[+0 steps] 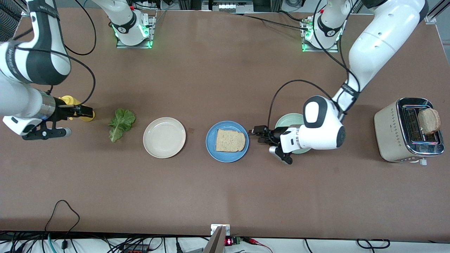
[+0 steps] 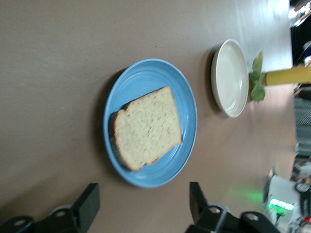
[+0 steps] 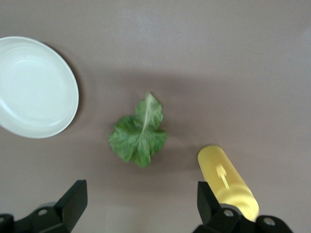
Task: Make sandwich in blue plate with both arms
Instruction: 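Withdraw the left gripper toward the toaster while the right gripper lowers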
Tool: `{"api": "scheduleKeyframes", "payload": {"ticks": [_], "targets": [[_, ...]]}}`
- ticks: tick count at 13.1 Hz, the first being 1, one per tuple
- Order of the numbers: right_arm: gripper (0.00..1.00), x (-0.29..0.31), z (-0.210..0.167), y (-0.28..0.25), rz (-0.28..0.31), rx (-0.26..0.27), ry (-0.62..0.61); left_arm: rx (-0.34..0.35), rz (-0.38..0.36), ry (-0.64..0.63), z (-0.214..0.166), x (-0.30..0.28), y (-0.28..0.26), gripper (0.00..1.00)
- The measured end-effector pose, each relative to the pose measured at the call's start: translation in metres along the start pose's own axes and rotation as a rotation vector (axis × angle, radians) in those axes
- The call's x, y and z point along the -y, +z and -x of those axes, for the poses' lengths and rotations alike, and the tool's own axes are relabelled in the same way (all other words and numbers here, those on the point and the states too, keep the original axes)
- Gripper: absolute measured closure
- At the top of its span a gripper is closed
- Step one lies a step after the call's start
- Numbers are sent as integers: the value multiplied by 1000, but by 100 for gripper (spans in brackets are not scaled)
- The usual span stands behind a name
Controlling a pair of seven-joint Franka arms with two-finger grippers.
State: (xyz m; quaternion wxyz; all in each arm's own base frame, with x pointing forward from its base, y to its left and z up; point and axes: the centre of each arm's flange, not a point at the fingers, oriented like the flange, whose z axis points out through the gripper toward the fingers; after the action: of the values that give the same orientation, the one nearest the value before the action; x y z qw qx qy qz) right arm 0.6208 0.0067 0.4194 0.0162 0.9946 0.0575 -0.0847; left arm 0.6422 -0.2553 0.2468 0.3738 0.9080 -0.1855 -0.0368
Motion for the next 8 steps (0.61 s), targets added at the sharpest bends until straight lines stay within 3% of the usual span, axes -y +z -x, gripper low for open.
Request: {"api": "scheduleKeyframes", "payload": {"ticks": [2, 5, 8], "targets": [[0, 0, -1, 34, 1, -27, 40, 80, -93, 61, 7, -2, -35, 0], [0, 10, -1, 76, -1, -81, 214, 199, -251, 94, 25, 13, -91, 0], [0, 22, 1, 135, -5, -144, 302, 299, -369, 83, 47, 27, -142, 0]]}}
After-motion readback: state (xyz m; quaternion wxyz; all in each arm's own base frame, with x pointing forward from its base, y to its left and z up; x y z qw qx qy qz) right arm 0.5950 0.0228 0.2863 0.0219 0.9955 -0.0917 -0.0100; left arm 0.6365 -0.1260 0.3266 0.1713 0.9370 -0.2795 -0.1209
